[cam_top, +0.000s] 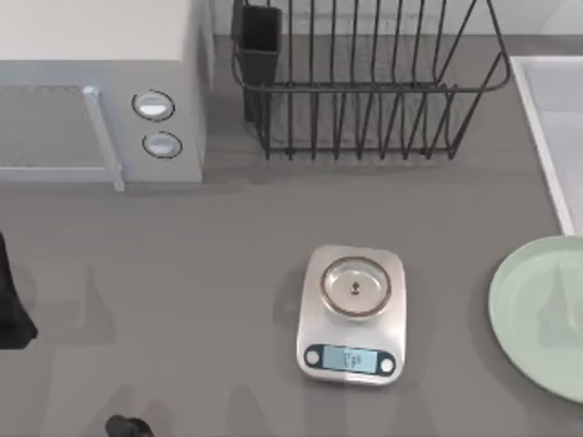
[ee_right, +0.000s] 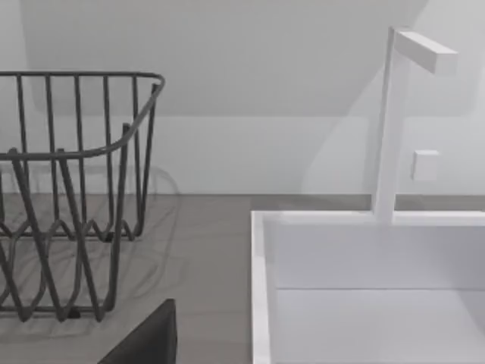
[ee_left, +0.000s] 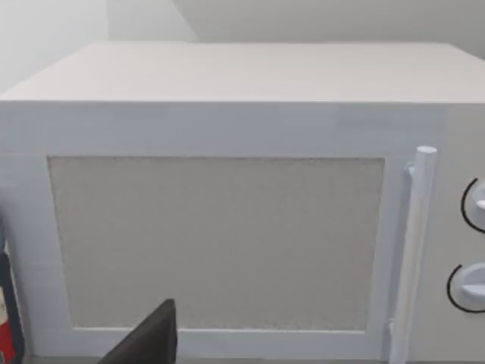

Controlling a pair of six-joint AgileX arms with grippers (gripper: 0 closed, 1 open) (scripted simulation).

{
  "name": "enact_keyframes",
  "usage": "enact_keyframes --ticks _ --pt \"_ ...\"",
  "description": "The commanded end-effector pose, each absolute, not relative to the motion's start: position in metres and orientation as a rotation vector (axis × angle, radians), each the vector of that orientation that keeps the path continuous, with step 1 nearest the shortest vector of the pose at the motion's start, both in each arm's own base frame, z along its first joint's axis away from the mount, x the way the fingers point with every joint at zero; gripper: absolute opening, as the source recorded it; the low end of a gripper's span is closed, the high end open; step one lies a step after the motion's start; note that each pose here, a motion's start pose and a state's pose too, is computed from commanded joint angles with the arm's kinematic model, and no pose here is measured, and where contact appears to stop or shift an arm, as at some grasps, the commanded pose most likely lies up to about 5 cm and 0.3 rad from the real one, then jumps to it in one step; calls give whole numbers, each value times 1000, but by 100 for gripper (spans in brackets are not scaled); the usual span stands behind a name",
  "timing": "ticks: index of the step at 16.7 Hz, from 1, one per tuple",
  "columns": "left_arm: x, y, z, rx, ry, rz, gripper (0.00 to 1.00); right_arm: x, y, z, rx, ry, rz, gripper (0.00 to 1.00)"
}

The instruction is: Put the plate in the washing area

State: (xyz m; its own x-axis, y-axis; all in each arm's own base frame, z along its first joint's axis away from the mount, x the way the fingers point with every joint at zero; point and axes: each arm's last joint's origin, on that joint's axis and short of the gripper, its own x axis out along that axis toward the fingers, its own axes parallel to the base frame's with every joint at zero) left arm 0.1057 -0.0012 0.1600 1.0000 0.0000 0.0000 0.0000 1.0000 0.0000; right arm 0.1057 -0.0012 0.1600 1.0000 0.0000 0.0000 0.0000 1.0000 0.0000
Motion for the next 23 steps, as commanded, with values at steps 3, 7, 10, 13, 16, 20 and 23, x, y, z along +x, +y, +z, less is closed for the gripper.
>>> enact_keyframes --ticks 3,7,10,13,16,20,23 --pt "106 -1 160 0 0 0 100 106 -1 160 0 0 0 100" --pt "106 -1 160 0 0 0 100 106 1 170 18 57 18 100" --pt "106 -1 160 0 0 0 100 112 6 190 55 201 53 100" --pt "106 -1 160 0 0 0 100 129 14 213 93 421 90 100" --pt "106 -1 160 0 0 0 100 159 29 231 117 687 111 100" --pt "106 -1 160 0 0 0 100 211 59 236 109 1054 100 100" --pt "106 -1 160 0 0 0 100 247 85 225 77 1293 65 100"
